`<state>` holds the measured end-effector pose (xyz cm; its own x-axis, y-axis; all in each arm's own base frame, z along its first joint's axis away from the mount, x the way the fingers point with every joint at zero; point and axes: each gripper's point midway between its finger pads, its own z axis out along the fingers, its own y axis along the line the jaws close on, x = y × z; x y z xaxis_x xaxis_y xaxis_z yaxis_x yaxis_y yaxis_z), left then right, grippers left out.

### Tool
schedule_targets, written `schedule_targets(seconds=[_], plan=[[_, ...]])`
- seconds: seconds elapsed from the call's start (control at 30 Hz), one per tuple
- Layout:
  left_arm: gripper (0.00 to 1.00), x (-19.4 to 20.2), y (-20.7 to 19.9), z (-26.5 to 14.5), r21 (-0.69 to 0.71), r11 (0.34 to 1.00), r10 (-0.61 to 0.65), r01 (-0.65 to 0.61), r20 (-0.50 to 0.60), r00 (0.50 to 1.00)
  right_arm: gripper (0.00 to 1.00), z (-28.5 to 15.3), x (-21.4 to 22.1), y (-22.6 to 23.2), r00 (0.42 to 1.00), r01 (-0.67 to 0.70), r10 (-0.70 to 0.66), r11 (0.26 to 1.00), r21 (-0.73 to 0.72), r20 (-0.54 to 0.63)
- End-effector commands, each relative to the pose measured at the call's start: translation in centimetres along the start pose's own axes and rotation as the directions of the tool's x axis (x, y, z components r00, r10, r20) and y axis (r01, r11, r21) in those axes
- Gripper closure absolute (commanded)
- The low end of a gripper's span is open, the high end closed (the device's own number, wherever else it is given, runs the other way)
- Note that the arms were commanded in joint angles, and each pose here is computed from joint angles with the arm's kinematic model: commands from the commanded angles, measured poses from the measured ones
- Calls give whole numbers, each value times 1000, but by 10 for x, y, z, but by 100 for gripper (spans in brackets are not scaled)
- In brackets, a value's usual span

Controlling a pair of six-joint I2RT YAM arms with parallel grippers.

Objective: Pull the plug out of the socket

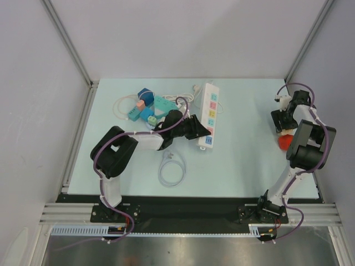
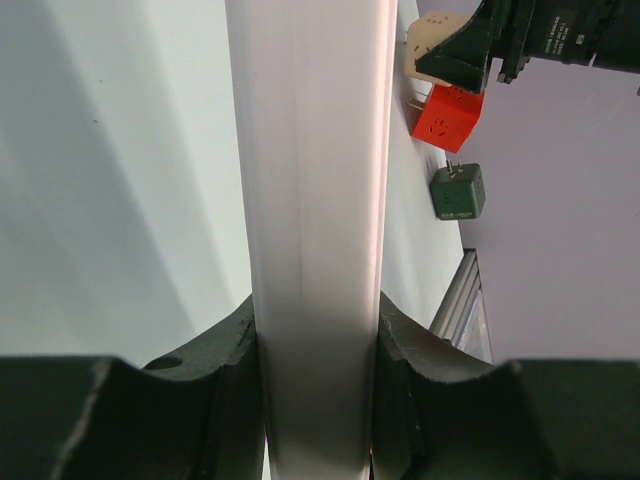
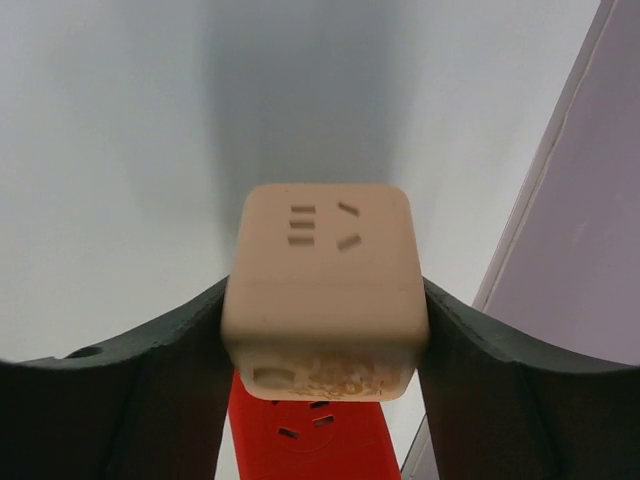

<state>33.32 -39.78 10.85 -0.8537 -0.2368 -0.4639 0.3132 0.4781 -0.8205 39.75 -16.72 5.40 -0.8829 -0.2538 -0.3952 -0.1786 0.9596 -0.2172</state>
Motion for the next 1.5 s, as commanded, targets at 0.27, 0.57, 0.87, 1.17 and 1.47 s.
schedule_targets(seconds=[0.27,0.57,0.87,1.17,1.47], plan=[[100,-36,-57,6,176,982,49,-64,87,995,13,-49,-39,-3,985,-5,5,1000,-2,175],[100,-37,-63,41,196,980,7,-16,47,999,7,-132,-75,39,904,-54,124,982,-178,410],[100,-44,-64,90,187,977,-110,105,14,994,5,-205,-69,122,798,41,270,867,-496,538],[98,-34,-77,149,195,958,-206,211,-45,977,5,-214,-59,137,774,18,382,784,-620,505],[91,-19,-50,188,107,932,-342,346,-54,938,5,-215,-52,129,760,-4,408,781,-624,506]])
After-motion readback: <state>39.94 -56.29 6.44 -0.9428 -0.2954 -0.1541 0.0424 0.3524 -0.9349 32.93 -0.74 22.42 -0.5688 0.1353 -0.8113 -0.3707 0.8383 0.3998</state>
